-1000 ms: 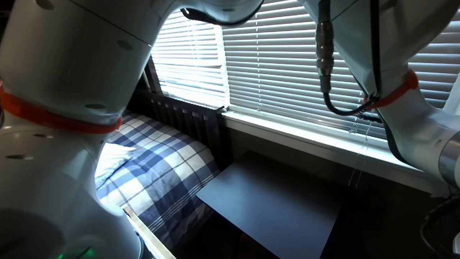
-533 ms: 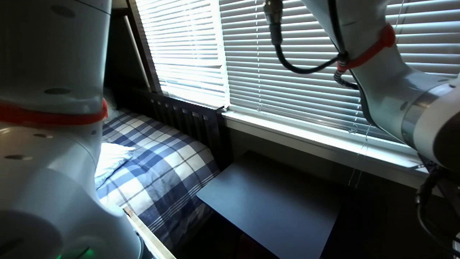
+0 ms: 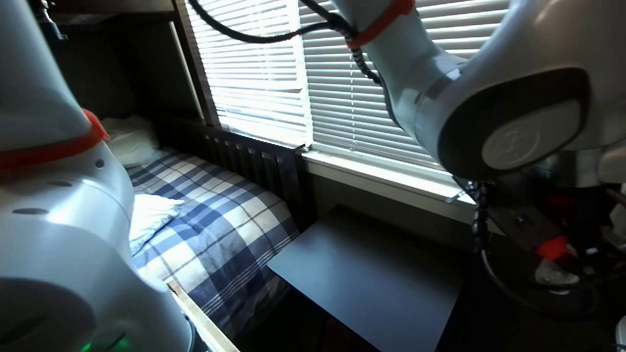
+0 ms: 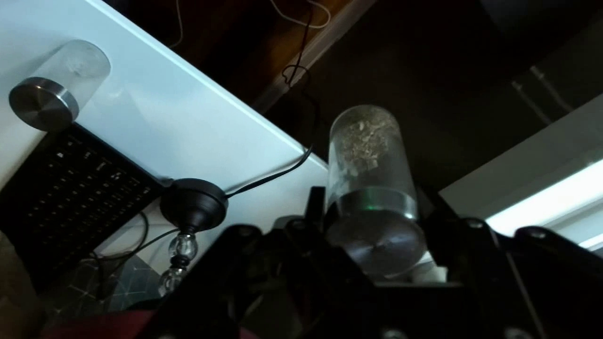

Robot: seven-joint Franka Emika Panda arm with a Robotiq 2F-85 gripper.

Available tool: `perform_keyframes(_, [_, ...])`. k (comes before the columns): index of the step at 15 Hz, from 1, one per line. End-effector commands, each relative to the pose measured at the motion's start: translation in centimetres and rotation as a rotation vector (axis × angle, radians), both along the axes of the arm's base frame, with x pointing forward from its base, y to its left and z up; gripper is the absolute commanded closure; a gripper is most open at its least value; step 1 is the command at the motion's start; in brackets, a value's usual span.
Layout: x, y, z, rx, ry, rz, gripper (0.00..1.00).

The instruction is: Put the bottle to the left

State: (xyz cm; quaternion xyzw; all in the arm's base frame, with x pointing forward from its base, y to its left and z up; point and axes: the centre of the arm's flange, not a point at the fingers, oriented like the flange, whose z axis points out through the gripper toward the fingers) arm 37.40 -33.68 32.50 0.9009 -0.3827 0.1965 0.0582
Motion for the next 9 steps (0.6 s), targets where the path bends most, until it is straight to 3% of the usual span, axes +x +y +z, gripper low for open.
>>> perform_keyframes(1, [-4.7,6.9,2.9,-0.016,-0.016,0.201,0.75])
perform_keyframes(6, [-7.3,14.3,4.7,-0.072,-0.043,0.467,0.75])
perform_keyframes(9, [-5.3,17.9,6.6,-0.136,-0.065,0.62,0.75])
